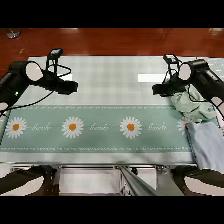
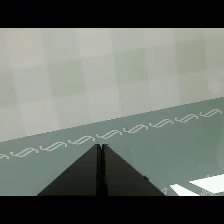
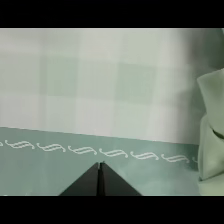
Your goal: Fold the shirts.
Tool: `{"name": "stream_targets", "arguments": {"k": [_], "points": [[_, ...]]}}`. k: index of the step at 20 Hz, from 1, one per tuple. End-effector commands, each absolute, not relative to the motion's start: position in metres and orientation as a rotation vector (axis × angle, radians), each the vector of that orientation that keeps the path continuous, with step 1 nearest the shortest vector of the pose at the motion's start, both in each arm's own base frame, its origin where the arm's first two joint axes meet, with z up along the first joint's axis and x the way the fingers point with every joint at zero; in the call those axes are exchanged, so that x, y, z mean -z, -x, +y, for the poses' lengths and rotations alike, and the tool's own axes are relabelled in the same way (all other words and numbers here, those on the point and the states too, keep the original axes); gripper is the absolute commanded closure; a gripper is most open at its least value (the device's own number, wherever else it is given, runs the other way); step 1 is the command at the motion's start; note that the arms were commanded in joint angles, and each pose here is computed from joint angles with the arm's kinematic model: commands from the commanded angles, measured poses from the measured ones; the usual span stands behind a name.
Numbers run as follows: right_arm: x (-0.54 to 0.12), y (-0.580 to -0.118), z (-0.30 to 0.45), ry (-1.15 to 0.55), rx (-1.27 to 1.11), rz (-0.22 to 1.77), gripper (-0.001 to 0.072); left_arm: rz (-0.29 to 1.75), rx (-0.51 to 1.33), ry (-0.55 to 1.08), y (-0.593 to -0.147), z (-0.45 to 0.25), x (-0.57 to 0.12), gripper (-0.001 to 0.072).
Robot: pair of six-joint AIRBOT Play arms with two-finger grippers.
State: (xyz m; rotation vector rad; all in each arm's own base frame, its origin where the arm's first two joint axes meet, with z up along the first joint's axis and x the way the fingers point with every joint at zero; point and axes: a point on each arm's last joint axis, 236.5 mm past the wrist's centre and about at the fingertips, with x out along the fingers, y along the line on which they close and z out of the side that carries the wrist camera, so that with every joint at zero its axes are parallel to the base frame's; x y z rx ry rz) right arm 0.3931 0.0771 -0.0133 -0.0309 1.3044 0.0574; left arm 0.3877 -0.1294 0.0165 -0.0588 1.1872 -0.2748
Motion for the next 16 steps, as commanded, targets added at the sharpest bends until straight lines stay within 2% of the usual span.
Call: {"name": "stream_targets", "arguments": {"k": [1,16], "points": [[0.0138,-0.3928,0.0775,0.031,-0.058,1.306,0.0683,1.188,0.274,0.059,-0.3878,-0.1293,-0.0163,0.0683],[0.0138,-0.393,0.0777,0.03,-0.059,1.305,0.0683,1.188,0.274,0.059,-0.3878,-0.1293,-0.0163,0.0683]]}}
